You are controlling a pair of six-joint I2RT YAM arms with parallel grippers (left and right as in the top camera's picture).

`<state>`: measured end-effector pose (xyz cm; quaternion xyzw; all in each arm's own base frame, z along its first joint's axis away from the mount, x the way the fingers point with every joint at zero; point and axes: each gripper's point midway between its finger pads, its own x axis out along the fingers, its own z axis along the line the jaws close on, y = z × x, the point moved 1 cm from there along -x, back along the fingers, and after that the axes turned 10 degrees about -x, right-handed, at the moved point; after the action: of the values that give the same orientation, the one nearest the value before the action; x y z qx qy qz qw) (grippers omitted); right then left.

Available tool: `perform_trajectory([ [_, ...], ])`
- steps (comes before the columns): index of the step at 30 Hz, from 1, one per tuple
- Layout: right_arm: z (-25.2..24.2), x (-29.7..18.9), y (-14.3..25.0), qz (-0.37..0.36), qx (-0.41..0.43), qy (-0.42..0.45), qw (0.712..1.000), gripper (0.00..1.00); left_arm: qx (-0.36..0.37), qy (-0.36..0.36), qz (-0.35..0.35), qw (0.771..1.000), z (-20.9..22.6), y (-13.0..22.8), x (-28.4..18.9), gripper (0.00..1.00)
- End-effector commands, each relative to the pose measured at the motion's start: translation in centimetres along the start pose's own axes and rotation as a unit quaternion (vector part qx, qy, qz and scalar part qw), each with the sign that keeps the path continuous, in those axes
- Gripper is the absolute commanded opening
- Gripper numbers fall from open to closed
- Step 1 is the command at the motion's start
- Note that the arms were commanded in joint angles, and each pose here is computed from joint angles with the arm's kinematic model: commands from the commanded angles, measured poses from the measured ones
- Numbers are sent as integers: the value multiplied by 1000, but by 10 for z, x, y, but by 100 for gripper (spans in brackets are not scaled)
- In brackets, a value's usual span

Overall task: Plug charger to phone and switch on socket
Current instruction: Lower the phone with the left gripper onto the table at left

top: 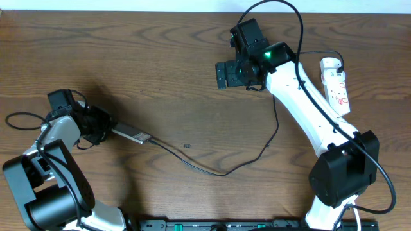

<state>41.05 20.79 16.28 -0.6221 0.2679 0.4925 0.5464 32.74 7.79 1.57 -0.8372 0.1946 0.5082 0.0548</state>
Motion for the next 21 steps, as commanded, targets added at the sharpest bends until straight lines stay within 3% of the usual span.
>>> perform_trajectory([
  [1, 3, 0, 0, -1, 1, 5, 1000, 99, 12, -12, -11, 1000, 3, -2, -2, 22],
  [7, 2, 0, 0, 0, 1, 6, 1000, 99, 11, -13, -10, 1000, 4, -1, -2, 25],
  [15, 2, 0, 0, 0, 1, 6, 1000, 99, 8, -18, -6, 1000, 6, 1, -2, 42],
  [21, 2, 0, 0, 0, 1, 6, 1000, 99, 6, -22, -2, 1000, 8, 3, -3, 49],
])
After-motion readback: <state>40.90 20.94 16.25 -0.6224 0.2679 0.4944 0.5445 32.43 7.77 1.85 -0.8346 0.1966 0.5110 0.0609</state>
